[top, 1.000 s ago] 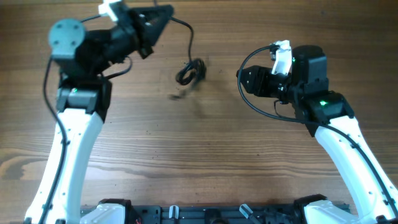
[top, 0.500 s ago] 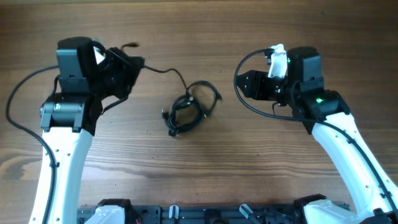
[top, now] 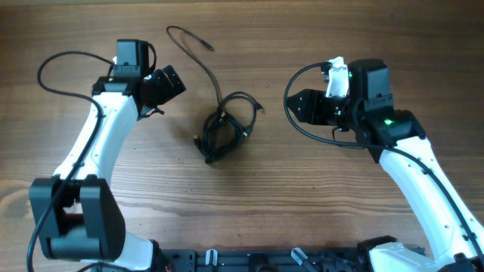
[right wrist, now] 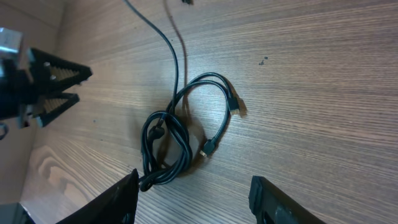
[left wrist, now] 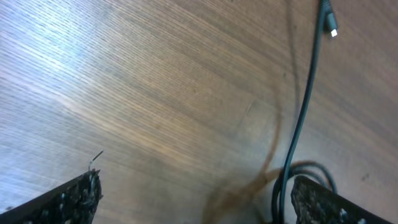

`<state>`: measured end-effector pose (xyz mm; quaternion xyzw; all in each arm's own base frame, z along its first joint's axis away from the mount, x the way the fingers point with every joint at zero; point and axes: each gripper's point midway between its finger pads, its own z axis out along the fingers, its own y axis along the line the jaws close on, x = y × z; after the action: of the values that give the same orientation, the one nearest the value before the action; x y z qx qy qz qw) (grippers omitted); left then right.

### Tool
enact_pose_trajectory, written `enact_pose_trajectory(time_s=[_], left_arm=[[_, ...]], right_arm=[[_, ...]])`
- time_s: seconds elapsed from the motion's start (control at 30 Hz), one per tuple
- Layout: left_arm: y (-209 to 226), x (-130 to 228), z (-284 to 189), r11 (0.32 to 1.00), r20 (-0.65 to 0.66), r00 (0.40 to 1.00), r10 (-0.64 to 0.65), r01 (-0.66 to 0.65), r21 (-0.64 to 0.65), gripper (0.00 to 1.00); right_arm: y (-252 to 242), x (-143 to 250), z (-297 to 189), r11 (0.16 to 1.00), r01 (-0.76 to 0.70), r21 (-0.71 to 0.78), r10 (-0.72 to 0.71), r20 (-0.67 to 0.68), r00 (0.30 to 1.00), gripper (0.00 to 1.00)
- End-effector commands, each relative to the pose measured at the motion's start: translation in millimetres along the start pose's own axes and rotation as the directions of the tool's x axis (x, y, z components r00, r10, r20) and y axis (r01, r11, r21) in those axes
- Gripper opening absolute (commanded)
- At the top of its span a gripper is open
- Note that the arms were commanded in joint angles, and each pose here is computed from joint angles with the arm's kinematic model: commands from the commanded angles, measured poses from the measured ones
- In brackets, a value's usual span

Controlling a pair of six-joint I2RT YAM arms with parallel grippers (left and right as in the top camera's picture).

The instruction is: Untangle cables

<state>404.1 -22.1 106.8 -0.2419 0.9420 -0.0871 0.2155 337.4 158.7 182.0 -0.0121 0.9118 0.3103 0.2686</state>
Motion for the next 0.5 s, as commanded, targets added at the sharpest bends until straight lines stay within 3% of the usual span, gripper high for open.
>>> enact_pose_trajectory(time_s=[0.0,0.03,0.1,0.23,0.47], left_arm=[[-46.7,9.9,-51.6,0.939,0.017,0.969,0.246,-0.243,0.243,1.0],[-49.9,26.6,-53.1,0.926,-0.037,0.959,0.281,-0.261,0.272,0.99],[-44.7,64.6,-43.9,0.918,-0.165,0.926,0.339,-0.289,0.271,0.85],[-46.6,104.2,-9.6,0.893,-0.246,0.873,0.422,-0.353,0.281,0.73],[-52.4,108.9,53.3,0.885,-0.243,0.865,0.438,-0.367,0.287,0.59]], right_arm=[[1.4,-6.8,-0.4,0.999,0.031,0.013,-0.031,0.015,0.999,0.59],[1.4,-6.8,-0.4,0.999,0.031,0.013,-0.031,0.015,0.999,0.6],[1.1,-6.3,-0.4,0.999,0.03,0.014,-0.031,0.013,0.999,0.6],[0.7,-6.4,-0.4,0.999,0.037,0.017,-0.037,0.014,0.999,0.6],[-1.1,-2.3,-0.4,0.999,0.047,0.023,-0.047,-0.003,0.999,0.6]])
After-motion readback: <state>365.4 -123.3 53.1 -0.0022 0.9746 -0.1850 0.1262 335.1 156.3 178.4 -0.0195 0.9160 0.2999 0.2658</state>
